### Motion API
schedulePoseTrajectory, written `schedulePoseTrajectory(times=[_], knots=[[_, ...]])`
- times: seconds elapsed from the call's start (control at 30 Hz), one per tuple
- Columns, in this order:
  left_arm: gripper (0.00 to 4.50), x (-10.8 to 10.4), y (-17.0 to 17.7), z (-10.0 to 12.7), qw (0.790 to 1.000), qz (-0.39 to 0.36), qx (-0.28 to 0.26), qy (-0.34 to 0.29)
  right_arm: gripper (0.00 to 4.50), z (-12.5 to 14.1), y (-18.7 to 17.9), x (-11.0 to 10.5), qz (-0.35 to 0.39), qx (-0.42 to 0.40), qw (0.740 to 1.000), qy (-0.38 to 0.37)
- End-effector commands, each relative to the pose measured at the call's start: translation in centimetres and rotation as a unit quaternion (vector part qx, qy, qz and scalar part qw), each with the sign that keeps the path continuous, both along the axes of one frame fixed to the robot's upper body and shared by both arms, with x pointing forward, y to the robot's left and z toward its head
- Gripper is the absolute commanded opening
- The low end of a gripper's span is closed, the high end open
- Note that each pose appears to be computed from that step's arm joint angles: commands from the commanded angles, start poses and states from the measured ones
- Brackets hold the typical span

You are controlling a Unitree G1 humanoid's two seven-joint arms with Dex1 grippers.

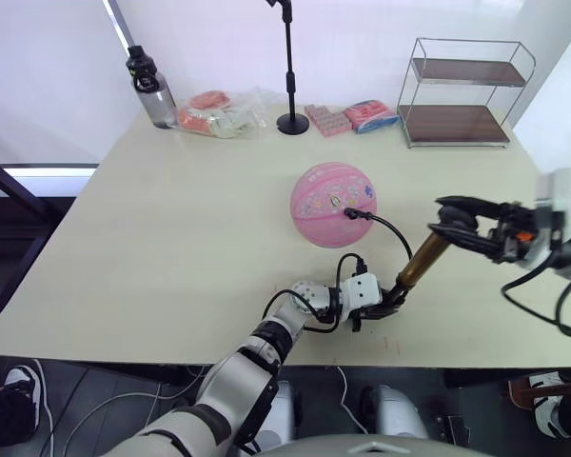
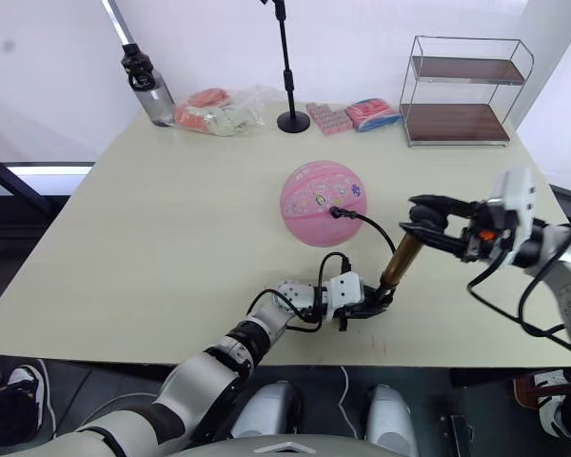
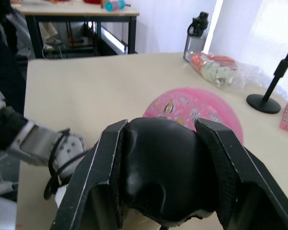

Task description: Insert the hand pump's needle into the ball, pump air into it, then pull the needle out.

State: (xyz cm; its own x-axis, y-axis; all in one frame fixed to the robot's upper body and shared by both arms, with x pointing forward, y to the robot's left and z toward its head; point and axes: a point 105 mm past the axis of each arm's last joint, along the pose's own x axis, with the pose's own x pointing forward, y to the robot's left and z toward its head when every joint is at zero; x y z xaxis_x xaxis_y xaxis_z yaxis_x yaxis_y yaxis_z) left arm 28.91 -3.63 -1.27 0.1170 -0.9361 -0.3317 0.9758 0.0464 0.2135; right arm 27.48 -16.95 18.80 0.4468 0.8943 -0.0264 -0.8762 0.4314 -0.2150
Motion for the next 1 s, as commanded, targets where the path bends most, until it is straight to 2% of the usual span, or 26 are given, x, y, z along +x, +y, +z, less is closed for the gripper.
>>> schedulePoseTrajectory(times=[0.03,0.13,0.23,0.33,0.57,0.67,1.0], knots=[[1.1,-3.5,2.5,-5.5,0.992,-0.029,0.099,0.073,1.65,-6.4,-0.7,0.8,-0.047,-0.059,0.995,0.066],[1.1,-3.4,2.4,-5.5,0.992,-0.027,0.098,0.073,1.65,-9.0,0.1,0.4,-0.04,-0.071,0.993,0.088],[1.1,-3.4,2.4,-5.4,0.992,-0.026,0.097,0.072,1.65,-9.5,0.0,0.5,-0.047,-0.079,0.992,0.081],[1.1,-3.4,2.4,-5.4,0.992,-0.025,0.097,0.073,1.65,-8.9,0.1,0.5,-0.043,-0.077,0.994,0.067],[1.1,-3.4,2.4,-5.4,0.992,-0.027,0.098,0.073,1.65,-2.3,-0.3,1.0,-0.038,-0.025,0.999,-0.004],[1.1,-3.4,2.3,-5.4,0.992,-0.028,0.098,0.074,1.65,1.6,-0.8,1.1,-0.041,0.002,0.999,-0.032],[1.1,-3.5,2.2,-5.4,0.992,-0.031,0.097,0.075,1.65,11.3,-2.1,0.0,-0.036,0.039,0.993,-0.103]])
